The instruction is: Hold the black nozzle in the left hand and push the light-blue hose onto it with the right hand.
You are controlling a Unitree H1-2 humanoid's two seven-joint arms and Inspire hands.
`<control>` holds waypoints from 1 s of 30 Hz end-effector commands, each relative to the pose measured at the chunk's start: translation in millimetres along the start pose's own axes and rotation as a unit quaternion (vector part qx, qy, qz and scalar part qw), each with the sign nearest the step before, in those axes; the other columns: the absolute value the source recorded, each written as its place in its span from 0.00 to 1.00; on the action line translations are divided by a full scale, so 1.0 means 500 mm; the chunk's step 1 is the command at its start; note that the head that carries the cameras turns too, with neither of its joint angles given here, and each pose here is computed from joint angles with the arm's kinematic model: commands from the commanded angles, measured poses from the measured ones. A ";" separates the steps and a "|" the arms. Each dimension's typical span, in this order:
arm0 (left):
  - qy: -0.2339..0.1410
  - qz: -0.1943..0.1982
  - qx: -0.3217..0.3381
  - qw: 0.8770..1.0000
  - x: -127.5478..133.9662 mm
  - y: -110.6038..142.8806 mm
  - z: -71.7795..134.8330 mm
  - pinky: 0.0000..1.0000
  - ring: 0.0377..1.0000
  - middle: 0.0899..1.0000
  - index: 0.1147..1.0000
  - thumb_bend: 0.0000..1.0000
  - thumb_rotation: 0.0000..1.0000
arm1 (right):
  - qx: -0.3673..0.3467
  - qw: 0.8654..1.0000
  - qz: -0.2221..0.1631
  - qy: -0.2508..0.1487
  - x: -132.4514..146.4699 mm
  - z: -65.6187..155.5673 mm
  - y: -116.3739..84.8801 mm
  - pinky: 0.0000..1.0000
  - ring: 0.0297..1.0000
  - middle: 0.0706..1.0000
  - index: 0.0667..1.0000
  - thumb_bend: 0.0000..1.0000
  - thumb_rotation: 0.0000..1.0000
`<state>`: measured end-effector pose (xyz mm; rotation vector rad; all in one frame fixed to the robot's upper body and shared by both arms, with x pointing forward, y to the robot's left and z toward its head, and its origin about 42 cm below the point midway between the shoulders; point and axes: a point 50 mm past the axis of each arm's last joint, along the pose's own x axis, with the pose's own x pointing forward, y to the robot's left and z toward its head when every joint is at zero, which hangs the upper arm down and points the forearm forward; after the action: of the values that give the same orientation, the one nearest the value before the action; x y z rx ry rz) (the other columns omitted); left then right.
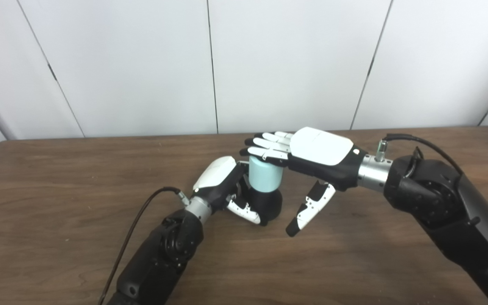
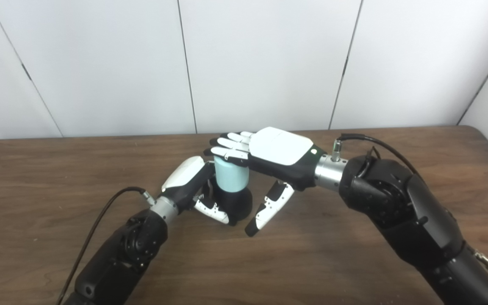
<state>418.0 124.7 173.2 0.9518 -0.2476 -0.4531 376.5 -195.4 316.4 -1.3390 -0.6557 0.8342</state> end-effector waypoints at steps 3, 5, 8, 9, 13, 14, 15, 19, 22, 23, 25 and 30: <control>0.018 0.018 0.015 1.000 0.011 0.031 -0.010 0.30 0.37 0.36 0.45 0.52 0.00 | -0.020 0.999 0.012 -0.046 -0.002 0.016 -0.004 1.00 1.00 1.00 0.96 0.68 0.60; 0.018 0.017 0.014 1.000 0.011 0.031 -0.009 0.30 0.37 0.35 0.45 0.52 0.00 | -0.023 0.999 0.014 -0.047 -0.002 0.016 -0.003 1.00 1.00 1.00 0.96 0.68 0.60; 0.017 0.017 0.014 1.000 0.012 0.032 -0.009 0.31 0.37 0.35 0.45 0.52 0.00 | -0.021 0.999 0.026 -0.038 0.000 0.010 0.006 0.99 1.00 1.00 0.95 0.68 0.60; 0.016 0.017 0.014 1.000 0.012 0.032 -0.009 0.31 0.37 0.35 0.45 0.52 0.00 | -0.018 0.999 0.032 -0.033 0.000 0.009 0.009 0.99 1.00 1.00 0.95 0.68 0.60; 0.016 0.017 0.012 1.000 0.012 0.035 -0.010 0.31 0.38 0.35 0.46 0.52 0.00 | -0.008 0.998 0.054 -0.012 -0.001 0.009 0.015 0.99 1.00 1.00 0.95 0.70 0.66; 0.015 0.018 0.011 1.000 0.011 0.035 -0.011 0.31 0.38 0.35 0.45 0.52 0.00 | -0.005 0.998 0.062 -0.002 -0.001 0.009 0.018 0.99 1.00 1.00 0.95 0.70 0.66; 0.015 0.018 0.011 1.000 0.011 0.035 -0.011 0.31 0.37 0.39 0.44 0.52 0.00 | -0.003 0.998 0.068 0.005 -0.001 0.009 0.019 0.99 1.00 1.00 0.95 0.71 0.66; 0.015 0.018 0.013 1.000 0.011 0.035 -0.013 0.31 0.37 0.36 0.45 0.52 0.00 | 0.000 0.996 0.088 0.033 -0.001 0.009 0.021 0.98 1.00 1.00 0.95 0.71 0.67; 0.015 0.018 0.014 1.000 0.010 0.036 -0.013 0.30 0.36 0.41 0.43 0.53 0.00 | 0.001 0.993 0.104 0.054 -0.002 0.010 0.022 0.99 1.00 1.00 0.96 0.73 0.69; 0.015 0.018 0.014 1.000 0.009 0.036 -0.013 0.30 0.36 0.42 0.42 0.53 0.00 | 0.002 0.992 0.111 0.063 -0.003 0.011 0.021 0.99 1.00 1.00 0.96 0.73 0.69; 0.016 0.018 0.014 1.000 0.009 0.037 -0.014 0.30 0.36 0.42 0.42 0.53 0.00 | 0.005 0.990 0.121 0.076 -0.004 0.012 0.020 0.99 1.00 1.00 0.96 0.74 0.70; 0.017 0.020 0.014 1.000 0.010 0.039 -0.013 0.30 0.36 0.42 0.42 0.53 0.00 | 0.017 0.984 0.142 0.103 -0.010 0.013 0.020 0.99 1.00 1.00 0.97 0.75 0.70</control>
<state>419.3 125.5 174.3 0.9491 -0.2432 -0.4500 367.5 -182.2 328.4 -1.4219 -0.4761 0.8217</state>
